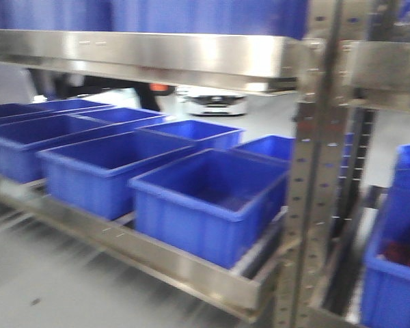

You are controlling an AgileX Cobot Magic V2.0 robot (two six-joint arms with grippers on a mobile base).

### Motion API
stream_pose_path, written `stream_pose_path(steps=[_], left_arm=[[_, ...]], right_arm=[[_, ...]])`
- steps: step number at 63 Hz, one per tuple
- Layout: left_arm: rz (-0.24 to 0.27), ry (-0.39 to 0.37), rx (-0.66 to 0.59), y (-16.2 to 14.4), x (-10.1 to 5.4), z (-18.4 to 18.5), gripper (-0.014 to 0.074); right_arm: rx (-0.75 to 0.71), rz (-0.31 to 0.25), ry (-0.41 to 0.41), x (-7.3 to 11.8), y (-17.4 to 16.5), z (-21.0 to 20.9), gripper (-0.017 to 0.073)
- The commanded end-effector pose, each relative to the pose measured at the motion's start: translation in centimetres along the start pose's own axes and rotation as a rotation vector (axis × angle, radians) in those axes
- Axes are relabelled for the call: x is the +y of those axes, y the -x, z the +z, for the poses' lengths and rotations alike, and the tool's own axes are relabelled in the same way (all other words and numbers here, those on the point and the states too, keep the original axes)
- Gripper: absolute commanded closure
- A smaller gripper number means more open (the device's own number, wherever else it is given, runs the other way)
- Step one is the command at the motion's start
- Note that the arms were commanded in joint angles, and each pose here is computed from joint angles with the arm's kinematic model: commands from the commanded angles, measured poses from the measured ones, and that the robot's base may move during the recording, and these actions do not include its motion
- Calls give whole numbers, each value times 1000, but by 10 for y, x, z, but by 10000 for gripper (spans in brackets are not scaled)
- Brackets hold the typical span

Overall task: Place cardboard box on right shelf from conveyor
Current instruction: 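Drive up to the steel shelf rack with blue bins, then raise the held box above the steel shelf with the right gripper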

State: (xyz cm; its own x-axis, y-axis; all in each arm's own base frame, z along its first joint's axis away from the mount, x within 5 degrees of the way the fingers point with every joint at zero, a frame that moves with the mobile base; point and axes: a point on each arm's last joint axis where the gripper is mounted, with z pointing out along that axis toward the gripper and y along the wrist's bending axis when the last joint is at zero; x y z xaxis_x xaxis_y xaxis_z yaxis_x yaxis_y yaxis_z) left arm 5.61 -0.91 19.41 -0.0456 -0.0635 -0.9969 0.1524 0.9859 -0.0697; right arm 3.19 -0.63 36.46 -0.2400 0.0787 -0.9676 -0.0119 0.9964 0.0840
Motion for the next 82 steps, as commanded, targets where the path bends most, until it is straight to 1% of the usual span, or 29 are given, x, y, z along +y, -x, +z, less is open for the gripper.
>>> stream_pose_path(steps=[1, 82], left_arm=[[-10, -4, -107, 10, 0, -2, 713], [-10, -4, -106, 10, 0, -2, 713]], right_arm=[[-107, -18, 5, 2, 17, -2, 325], [-107, -18, 5, 2, 17, -2, 325]])
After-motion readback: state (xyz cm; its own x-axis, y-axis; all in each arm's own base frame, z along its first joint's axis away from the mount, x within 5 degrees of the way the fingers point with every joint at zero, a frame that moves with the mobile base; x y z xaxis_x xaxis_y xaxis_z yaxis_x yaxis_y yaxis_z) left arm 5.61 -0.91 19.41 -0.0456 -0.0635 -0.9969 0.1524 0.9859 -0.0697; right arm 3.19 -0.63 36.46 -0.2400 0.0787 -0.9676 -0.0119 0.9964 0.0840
